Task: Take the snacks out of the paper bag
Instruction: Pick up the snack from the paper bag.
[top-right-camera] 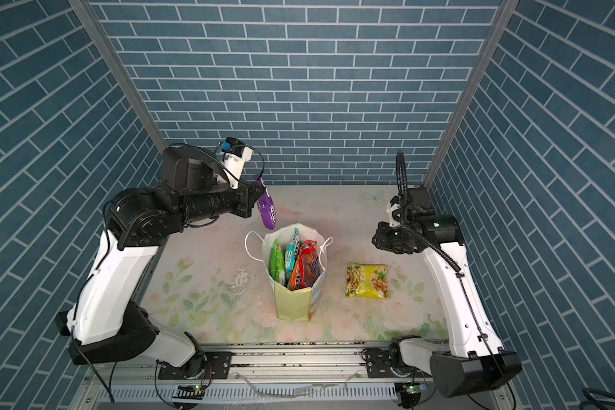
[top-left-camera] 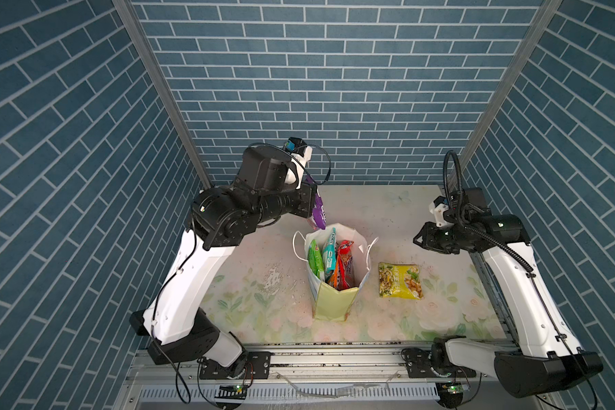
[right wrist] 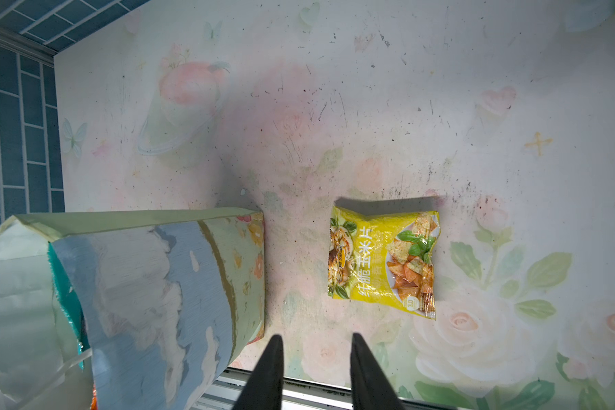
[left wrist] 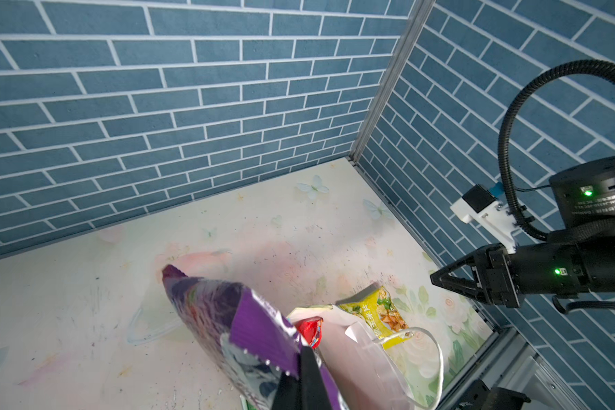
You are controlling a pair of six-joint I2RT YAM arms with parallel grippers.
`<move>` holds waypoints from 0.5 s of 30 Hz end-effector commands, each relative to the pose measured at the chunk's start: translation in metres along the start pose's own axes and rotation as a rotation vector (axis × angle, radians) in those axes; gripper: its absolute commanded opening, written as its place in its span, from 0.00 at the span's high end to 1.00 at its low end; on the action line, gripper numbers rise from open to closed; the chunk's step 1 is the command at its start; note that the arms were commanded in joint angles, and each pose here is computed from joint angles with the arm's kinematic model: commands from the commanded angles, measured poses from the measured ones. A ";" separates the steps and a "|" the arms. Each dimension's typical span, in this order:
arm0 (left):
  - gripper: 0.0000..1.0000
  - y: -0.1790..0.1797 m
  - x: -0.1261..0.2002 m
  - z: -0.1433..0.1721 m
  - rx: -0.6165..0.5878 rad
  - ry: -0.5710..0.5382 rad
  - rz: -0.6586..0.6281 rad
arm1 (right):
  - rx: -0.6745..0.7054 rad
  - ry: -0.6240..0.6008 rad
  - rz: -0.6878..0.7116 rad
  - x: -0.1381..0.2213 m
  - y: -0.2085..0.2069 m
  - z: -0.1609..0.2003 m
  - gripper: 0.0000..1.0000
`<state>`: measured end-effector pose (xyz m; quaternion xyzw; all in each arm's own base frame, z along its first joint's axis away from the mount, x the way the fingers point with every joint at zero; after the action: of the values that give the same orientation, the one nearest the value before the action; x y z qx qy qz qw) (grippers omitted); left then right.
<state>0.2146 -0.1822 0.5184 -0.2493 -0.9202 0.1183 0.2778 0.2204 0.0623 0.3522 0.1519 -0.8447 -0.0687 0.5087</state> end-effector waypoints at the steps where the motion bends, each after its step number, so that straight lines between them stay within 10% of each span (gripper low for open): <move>1: 1.00 0.011 0.020 -0.011 -0.032 -0.089 -0.071 | 0.024 -0.019 -0.002 0.006 0.002 -0.004 0.67; 15: 1.00 0.065 0.034 0.003 -0.052 -0.096 -0.410 | 0.022 -0.004 0.004 0.005 0.002 -0.009 0.67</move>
<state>0.2153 -0.1222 0.5104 -0.0880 -0.9621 0.0541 0.2524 0.2258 0.0634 0.3555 0.1518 -0.8451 -0.0686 0.5080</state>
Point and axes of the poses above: each gripper's point midway between its finger pads, its own x axis back along the fingers, its own y axis along the line the jaws close on, z = x × y, the point moved 9 cm from there along x, back along the fingers, and after that the axes turned 10 degrees about x, right-handed, at the moved point
